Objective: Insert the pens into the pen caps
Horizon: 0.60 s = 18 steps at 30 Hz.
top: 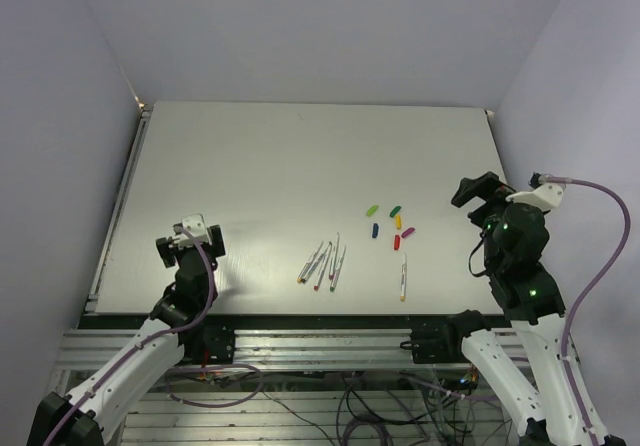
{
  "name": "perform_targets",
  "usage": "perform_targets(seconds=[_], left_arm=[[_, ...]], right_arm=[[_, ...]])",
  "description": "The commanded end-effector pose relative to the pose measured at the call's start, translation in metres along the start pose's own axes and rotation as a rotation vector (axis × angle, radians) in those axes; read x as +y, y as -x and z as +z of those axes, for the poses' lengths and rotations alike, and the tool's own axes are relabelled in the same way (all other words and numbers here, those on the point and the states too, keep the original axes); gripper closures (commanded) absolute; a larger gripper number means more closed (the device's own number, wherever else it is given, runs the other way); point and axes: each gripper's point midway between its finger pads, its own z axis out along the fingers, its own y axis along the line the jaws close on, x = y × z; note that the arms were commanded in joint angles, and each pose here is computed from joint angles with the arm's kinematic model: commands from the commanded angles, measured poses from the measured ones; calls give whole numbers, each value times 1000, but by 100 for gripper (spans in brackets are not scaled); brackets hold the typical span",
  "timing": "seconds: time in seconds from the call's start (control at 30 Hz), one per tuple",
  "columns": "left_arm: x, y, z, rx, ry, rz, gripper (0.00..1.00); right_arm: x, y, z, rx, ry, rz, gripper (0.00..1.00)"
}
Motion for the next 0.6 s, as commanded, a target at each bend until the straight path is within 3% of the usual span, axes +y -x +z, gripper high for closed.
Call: perform_targets(seconds=[0.0, 0.1, 0.23, 0.3, 0.43, 0.57], left_arm=[[2, 15, 0, -29, 7, -45, 4], [0, 18, -2, -37, -14, -40, 4], [16, 59, -6, -29, 71, -70, 4], [7, 86, -3, -73, 17, -2, 4], [-9, 110, 1, -47, -11, -101, 4], [-44, 133, 2, -42, -182, -82, 4]], right_arm=[[4, 10, 1, -32, 28, -69, 0], [4, 3, 6, -4, 37, -162, 0], [-9, -2, 10, 19, -52, -157, 0], [-15, -3, 12, 19, -94, -129, 0], [-15, -8, 15, 38, -114, -97, 0], [-9, -12, 17, 50, -80, -99, 0]])
